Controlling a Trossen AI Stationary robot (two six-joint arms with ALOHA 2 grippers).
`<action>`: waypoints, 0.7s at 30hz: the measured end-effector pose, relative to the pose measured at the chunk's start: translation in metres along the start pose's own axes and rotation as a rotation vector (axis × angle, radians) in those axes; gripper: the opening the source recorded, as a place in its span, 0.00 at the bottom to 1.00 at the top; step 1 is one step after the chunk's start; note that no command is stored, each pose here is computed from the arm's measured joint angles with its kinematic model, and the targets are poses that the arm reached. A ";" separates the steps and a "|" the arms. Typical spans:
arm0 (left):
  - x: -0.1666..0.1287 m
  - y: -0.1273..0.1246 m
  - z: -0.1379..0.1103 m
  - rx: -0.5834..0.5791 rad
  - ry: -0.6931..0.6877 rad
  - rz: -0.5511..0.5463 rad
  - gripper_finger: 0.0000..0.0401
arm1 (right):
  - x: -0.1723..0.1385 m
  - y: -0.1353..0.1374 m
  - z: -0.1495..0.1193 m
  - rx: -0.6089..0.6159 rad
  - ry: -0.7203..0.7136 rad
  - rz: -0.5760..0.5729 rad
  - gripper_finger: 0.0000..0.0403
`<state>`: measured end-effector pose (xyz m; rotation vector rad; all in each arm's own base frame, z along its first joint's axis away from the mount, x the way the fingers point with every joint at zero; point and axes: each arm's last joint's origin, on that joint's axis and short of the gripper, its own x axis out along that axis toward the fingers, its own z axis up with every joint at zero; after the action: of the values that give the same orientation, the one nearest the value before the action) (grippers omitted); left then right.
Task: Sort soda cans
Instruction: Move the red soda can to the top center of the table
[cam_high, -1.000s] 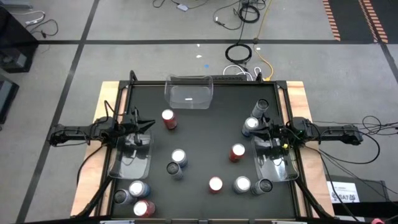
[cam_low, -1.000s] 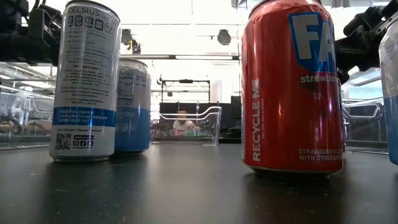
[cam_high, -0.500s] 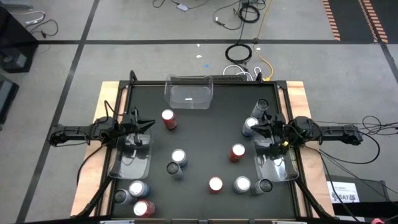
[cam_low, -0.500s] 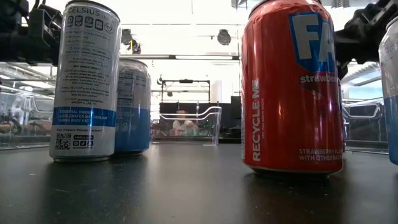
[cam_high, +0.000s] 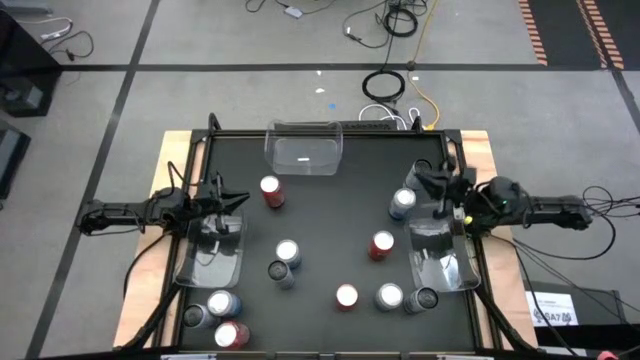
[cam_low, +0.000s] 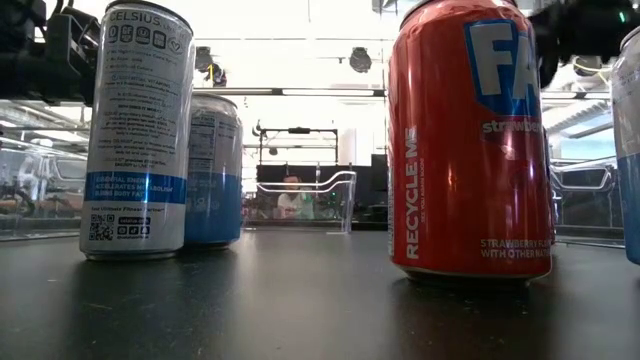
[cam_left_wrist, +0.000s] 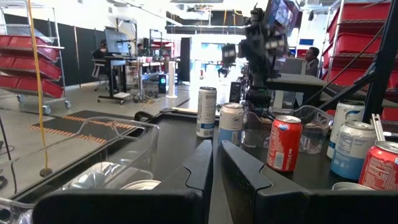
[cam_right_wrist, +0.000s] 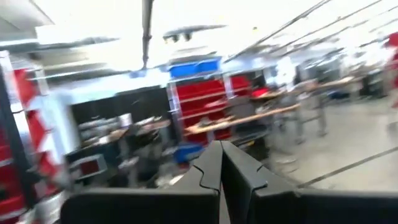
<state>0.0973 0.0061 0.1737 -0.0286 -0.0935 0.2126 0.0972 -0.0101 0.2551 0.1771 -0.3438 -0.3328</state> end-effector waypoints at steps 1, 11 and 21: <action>0.000 0.000 0.000 0.000 -0.001 0.000 0.11 | 0.005 0.003 0.010 -0.027 0.002 -0.013 0.00; 0.000 0.000 0.000 0.000 0.000 0.000 0.11 | 0.089 0.026 0.050 -0.069 0.637 -0.224 0.00; 0.000 0.000 0.000 0.000 0.000 0.000 0.11 | 0.103 0.030 0.082 0.222 1.097 -0.622 0.00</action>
<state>0.0973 0.0061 0.1738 -0.0286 -0.0939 0.2122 0.1685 -0.0273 0.3691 0.6507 0.7862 -0.7499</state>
